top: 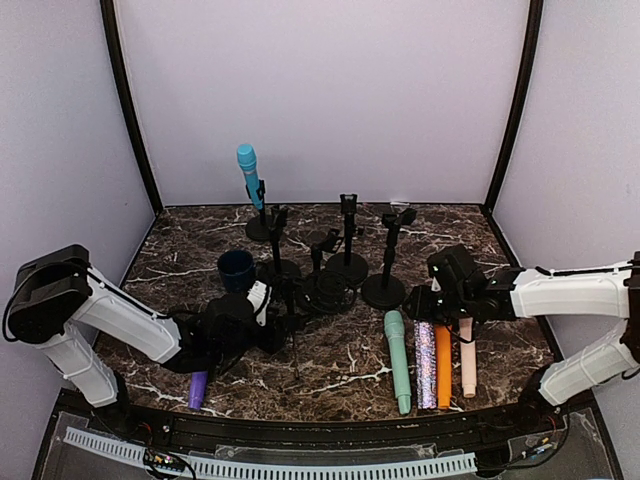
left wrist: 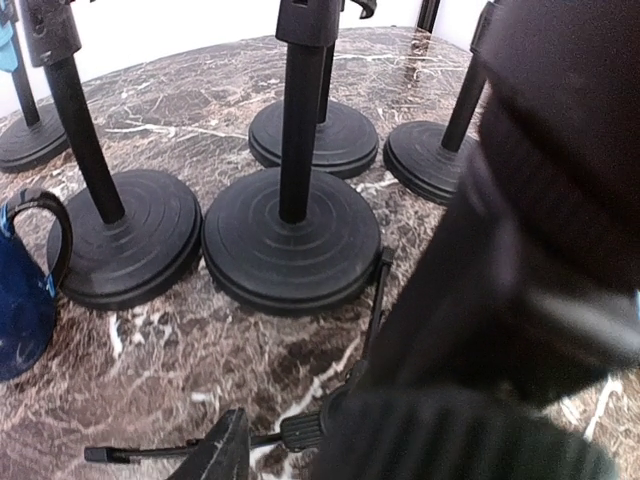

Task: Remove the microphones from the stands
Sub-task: Move the microphone stand to the center of the board.

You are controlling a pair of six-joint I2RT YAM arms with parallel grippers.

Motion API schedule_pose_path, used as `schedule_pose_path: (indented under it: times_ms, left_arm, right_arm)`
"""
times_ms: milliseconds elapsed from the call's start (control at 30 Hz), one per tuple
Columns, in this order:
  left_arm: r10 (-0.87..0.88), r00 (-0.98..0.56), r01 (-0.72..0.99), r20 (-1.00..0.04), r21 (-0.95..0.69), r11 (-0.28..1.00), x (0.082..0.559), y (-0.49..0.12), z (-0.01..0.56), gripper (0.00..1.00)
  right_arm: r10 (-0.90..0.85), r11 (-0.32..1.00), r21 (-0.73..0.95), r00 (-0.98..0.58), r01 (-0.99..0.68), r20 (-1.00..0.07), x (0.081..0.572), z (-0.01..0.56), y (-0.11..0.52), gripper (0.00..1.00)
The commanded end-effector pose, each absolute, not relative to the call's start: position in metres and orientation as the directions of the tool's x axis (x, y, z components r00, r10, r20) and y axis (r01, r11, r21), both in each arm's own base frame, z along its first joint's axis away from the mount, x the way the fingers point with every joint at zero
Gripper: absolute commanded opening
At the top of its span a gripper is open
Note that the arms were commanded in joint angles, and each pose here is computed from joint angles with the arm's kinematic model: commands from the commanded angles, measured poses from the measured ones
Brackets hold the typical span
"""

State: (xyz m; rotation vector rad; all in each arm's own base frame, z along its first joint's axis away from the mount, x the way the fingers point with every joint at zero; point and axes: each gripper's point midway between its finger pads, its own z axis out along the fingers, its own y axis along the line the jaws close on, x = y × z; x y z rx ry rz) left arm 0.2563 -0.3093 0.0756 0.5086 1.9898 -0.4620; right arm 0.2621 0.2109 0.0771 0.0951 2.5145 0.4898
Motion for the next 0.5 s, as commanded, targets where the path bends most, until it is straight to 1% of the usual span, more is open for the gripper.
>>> schedule_pose_path:
  times_ms: [0,100,233,333,467]
  left_arm:
    - [0.242,-0.424,0.529,-0.873,-0.022,0.848,0.274,-0.302,0.056,0.50]
    - [0.234,-0.428,0.517,-0.873,-0.025,0.855,0.290,-0.300,0.053,0.50]
    - [0.213,-0.415,0.542,-0.885,-0.052,0.839,0.307,-0.311,0.058,0.49]
    - [0.217,-0.420,0.550,-0.881,-0.057,0.833,0.317,-0.317,0.051,0.49]
    - [0.200,-0.419,0.558,-0.886,-0.078,0.826,0.330,-0.325,0.049,0.49]
  right_arm:
    - [0.147,0.944,0.327,-0.853,-0.030,-0.501,0.255,0.063,0.205,0.38]
    - [0.140,0.953,0.303,-0.854,-0.022,-0.502,0.257,0.058,0.203,0.40]
    - [0.131,0.960,0.279,-0.856,-0.015,-0.499,0.260,0.053,0.203,0.43]
    - [0.132,0.962,0.272,-0.855,-0.012,-0.502,0.265,0.051,0.205,0.46]
    - [0.133,0.962,0.271,-0.857,-0.009,-0.498,0.269,0.047,0.209,0.56]
